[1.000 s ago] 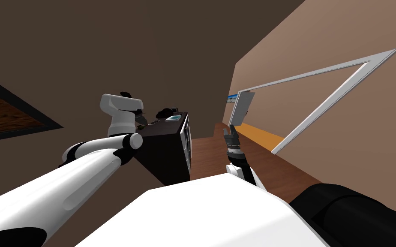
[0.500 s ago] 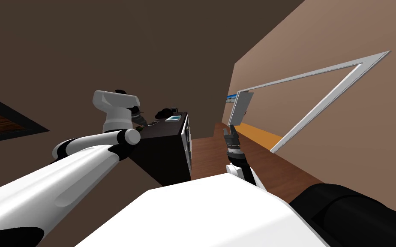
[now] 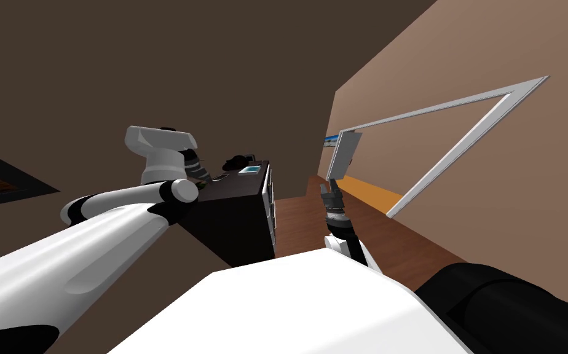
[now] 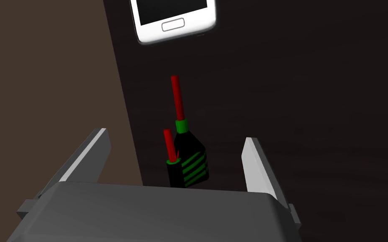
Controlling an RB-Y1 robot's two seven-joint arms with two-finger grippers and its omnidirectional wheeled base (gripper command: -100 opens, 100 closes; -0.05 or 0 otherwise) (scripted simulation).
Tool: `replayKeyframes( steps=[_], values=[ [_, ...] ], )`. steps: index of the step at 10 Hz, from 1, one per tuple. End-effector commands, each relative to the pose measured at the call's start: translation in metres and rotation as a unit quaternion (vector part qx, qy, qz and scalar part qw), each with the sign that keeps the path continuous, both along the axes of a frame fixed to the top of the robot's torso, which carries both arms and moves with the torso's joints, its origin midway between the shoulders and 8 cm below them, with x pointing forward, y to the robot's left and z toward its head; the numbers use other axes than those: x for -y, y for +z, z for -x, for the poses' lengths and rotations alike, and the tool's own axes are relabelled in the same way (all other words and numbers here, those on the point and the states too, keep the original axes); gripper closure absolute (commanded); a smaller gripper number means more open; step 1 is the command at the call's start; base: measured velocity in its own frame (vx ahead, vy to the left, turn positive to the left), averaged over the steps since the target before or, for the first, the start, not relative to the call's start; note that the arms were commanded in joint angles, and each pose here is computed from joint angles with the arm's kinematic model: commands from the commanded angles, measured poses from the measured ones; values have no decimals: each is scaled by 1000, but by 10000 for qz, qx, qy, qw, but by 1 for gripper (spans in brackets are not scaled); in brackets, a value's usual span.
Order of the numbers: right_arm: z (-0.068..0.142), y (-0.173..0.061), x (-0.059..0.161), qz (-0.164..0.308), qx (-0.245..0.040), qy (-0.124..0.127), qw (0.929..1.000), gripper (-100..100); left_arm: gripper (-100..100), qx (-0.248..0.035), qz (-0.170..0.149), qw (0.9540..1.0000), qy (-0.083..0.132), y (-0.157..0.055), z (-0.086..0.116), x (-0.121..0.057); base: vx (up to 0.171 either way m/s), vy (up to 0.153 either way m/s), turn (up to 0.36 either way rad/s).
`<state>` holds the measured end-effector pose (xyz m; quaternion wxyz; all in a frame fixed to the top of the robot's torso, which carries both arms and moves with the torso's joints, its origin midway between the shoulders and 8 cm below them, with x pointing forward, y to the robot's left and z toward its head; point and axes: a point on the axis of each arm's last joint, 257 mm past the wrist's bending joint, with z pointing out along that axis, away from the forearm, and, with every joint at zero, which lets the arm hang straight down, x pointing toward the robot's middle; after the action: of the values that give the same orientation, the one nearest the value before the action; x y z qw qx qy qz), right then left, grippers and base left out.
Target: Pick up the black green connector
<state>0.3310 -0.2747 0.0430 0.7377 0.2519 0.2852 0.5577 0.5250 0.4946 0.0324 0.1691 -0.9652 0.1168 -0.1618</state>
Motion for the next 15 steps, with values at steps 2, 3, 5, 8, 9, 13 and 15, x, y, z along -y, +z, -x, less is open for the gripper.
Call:
replayKeyframes(
  steps=[2, 3, 5, 8, 9, 13, 15],
  values=[
    [0, 0, 0, 0, 0, 0, 10000, 0, -100, -268, 323, 9991, 5, -5, 12, 11, 16, 45, -12],
    [0, 0, 0, 0, 0, 0, 10000, 0, -100, -377, 445, 9983, 2, -7, 18, 16, 5, 43, -20],
    [0, 0, 0, 0, 0, 0, 10000, 0, -100, -381, 451, 9983, 1, -6, 18, 17, 3, 24, -8],
    [0, 0, 0, -1, 0, 0, 10000, 0, -100, -399, 460, 9981, -28, -20, 14, 15, 5, -4, 18],
    [0, 0, 0, -1, 0, 0, 10000, 0, -100, -399, 459, 9981, -43, -27, 11, 14, 9, -8, 20],
    [0, 0, 0, -1, 0, 0, 10000, 0, 100, -394, 466, 9981, -30, -24, 12, 16, 0, 0, 0],
    [0, 0, 0, -1, 0, 0, 10000, 0, 100, -394, 468, 9981, -27, -24, 12, 16, 0, 0, 0]
  ],
)
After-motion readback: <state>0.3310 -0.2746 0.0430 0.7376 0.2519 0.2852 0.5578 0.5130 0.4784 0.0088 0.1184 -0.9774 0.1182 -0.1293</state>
